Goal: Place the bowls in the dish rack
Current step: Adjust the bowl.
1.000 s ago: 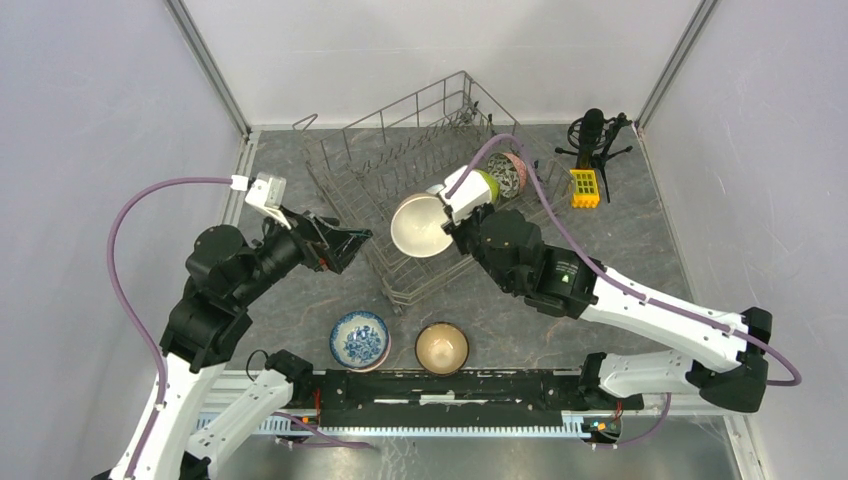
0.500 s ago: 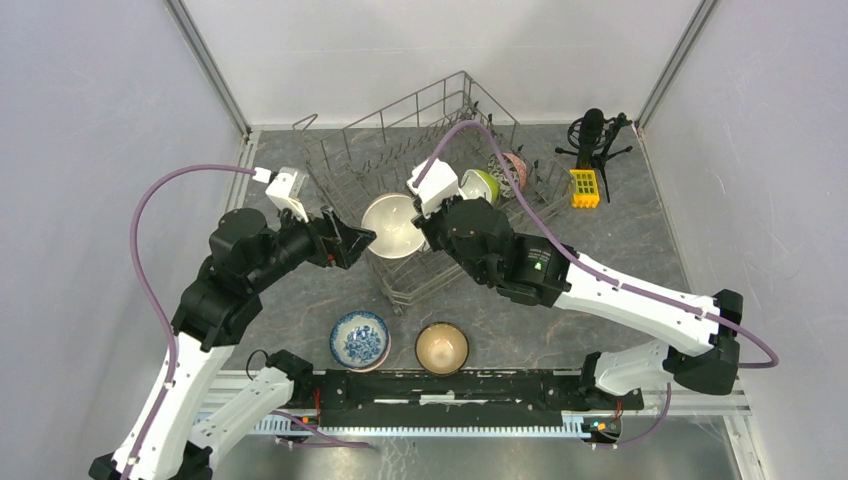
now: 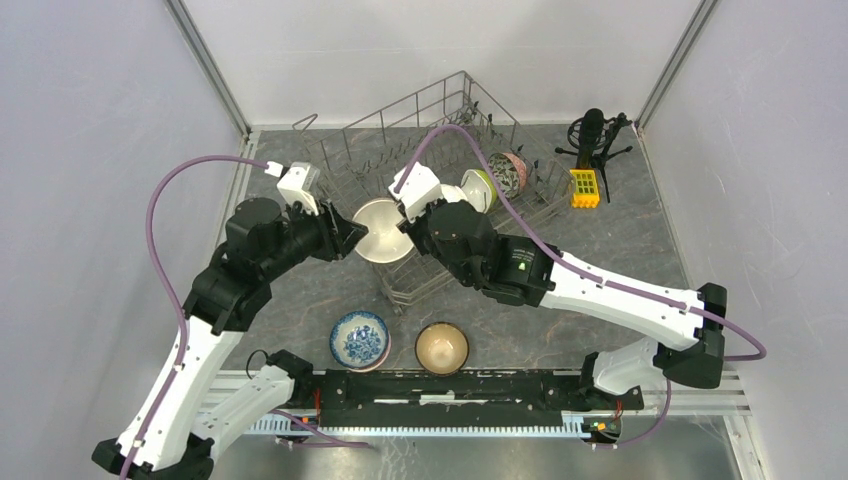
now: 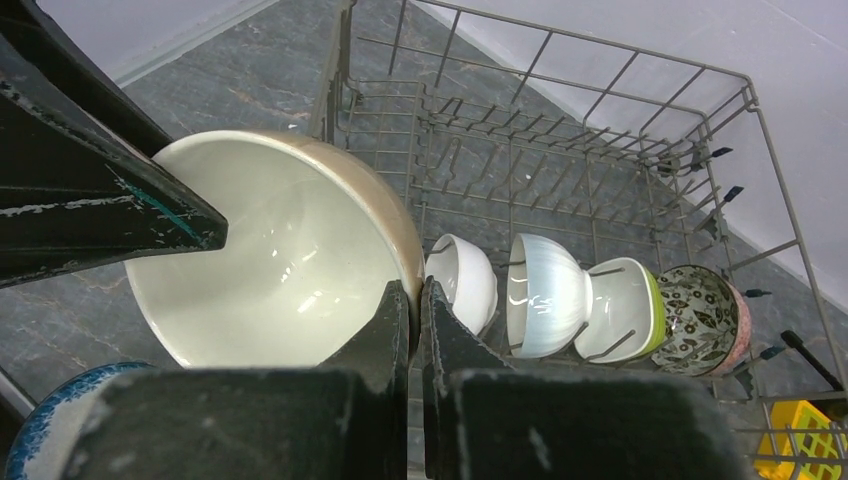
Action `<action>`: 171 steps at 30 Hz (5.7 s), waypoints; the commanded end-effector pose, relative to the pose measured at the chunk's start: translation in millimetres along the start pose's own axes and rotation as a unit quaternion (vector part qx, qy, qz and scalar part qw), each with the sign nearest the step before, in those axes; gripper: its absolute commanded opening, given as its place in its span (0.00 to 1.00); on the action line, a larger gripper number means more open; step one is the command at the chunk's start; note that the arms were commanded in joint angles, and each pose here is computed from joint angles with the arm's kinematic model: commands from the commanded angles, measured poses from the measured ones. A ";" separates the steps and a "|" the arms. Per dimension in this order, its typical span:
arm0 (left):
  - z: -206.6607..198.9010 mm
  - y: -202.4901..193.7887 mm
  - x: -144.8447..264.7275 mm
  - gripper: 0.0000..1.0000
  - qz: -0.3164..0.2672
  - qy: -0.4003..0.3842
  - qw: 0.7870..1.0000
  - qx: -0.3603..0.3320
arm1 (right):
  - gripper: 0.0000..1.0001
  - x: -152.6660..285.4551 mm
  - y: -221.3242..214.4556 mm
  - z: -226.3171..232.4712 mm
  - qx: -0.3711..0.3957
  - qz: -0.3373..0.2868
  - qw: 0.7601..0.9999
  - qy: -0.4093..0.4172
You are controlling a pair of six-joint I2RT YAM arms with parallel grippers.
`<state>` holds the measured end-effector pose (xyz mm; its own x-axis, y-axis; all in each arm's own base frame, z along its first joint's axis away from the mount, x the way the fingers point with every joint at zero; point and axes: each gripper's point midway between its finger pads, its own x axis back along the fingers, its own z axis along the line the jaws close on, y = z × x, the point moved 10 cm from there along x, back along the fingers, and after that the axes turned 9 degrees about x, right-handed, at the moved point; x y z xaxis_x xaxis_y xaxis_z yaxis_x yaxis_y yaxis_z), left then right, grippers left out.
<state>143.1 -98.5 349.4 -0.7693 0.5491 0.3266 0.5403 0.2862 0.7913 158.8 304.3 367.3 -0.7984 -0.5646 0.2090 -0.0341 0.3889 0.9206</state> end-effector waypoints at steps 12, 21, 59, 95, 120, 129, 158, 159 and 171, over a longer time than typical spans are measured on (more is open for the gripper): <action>-5.9 9.6 3.9 0.02 -0.015 -0.012 1.000 -0.014 | 0.11 16.2 42.4 -10.1 -0.054 -0.090 0.994 -0.002; -11.5 8.6 15.0 0.02 -0.042 -0.046 0.998 -0.004 | 0.62 44.2 15.1 -10.9 -0.089 -0.131 0.985 0.064; -37.2 -5.1 37.8 0.02 -0.020 -0.215 0.976 0.043 | 0.81 84.6 -10.8 25.1 -0.314 -0.250 0.870 0.288; -31.3 -10.8 33.0 0.02 -0.021 -0.201 0.978 0.045 | 0.80 74.4 -5.1 30.3 -0.347 -0.269 0.854 0.279; -24.9 -12.7 26.4 0.50 -0.026 -0.167 0.984 0.060 | 0.00 73.7 -1.2 22.1 -0.329 -0.270 0.871 0.245; -21.5 -15.7 20.0 0.56 -0.017 -0.159 0.985 0.060 | 0.00 64.7 1.9 15.8 -0.331 -0.266 0.875 0.231; -11.0 -10.7 -17.2 0.03 0.013 -0.110 0.993 0.037 | 0.00 36.0 -18.5 5.5 -0.353 -0.243 0.860 0.277; -11.9 -8.9 -16.6 0.02 0.012 -0.112 0.993 0.033 | 0.00 36.0 -19.1 5.8 -0.348 -0.239 0.862 0.281; -20.3 3.1 -10.5 0.02 0.011 -0.131 0.991 0.003 | 0.24 37.0 -35.5 19.5 -0.282 -0.187 0.871 0.357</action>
<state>140.5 -115.0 326.1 -0.6164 0.7118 0.3368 0.6377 0.2004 0.7438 147.6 278.9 321.5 -0.4846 -0.8680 -0.1085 0.2838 -0.2733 0.9191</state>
